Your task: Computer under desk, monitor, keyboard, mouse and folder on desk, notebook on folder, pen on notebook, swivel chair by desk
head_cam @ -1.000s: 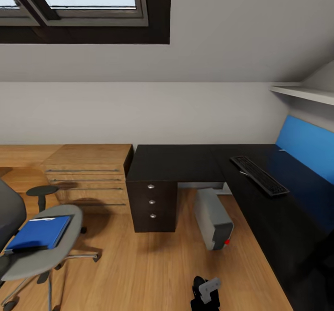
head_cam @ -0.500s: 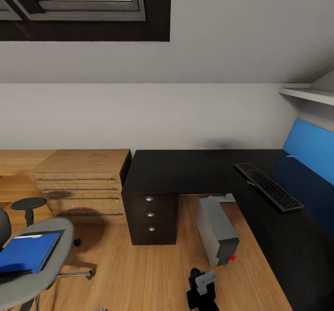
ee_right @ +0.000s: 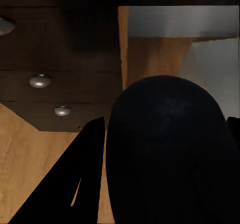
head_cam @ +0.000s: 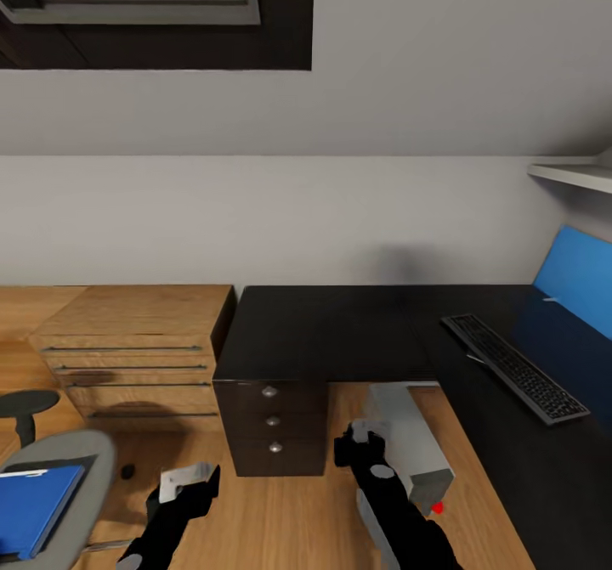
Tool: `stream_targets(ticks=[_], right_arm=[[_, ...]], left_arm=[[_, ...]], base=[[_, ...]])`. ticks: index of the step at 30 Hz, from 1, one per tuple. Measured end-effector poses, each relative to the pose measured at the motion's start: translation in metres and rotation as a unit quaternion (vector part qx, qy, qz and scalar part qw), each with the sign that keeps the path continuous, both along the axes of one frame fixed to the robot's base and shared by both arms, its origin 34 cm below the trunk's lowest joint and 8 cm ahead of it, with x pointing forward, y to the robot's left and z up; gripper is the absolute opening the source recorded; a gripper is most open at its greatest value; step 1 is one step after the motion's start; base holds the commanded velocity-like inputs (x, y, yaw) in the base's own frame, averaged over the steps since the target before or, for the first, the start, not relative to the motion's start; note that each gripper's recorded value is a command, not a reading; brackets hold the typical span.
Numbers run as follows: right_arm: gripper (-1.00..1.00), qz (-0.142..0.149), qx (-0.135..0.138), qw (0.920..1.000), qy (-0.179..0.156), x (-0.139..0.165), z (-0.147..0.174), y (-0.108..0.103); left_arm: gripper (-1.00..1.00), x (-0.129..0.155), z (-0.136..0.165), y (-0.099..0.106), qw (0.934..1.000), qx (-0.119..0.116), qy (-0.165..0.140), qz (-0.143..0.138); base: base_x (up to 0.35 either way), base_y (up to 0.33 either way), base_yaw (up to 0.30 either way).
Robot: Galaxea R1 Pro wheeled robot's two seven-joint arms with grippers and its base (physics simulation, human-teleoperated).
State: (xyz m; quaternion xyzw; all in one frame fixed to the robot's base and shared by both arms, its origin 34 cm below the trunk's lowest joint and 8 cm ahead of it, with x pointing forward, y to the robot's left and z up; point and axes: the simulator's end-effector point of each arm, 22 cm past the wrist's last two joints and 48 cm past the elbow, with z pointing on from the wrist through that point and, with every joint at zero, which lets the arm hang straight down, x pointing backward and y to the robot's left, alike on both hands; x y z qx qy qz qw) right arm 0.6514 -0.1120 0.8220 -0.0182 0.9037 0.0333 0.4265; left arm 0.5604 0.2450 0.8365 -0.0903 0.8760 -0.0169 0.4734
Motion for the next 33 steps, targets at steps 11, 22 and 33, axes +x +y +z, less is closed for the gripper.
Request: stream_targets(ticks=[11, 22, 33], right_arm=[[-1.00, -0.055, 0.096, 0.9922, 0.057, 0.037, 0.026, 0.008], [-1.00, -0.060, 0.092, 0.9922, 0.059, 0.035, 0.023, 0.006], [-1.00, -0.063, 0.087, 0.9924, 0.061, 0.035, 0.022, 0.005]], left_arm=[[1.00, 0.006, 0.035, -0.014, 0.9946, -0.100, 0.027, 0.005], [1.00, 0.009, 0.044, 0.023, 0.9949, -0.091, 0.015, 0.041], [1.00, 0.009, 0.046, 0.042, 0.9937, -0.091, 0.009, 0.064]], base=[[0.328, 0.000, 0.000], [0.286, 0.000, 0.050], [0.031, 0.000, 0.263]])
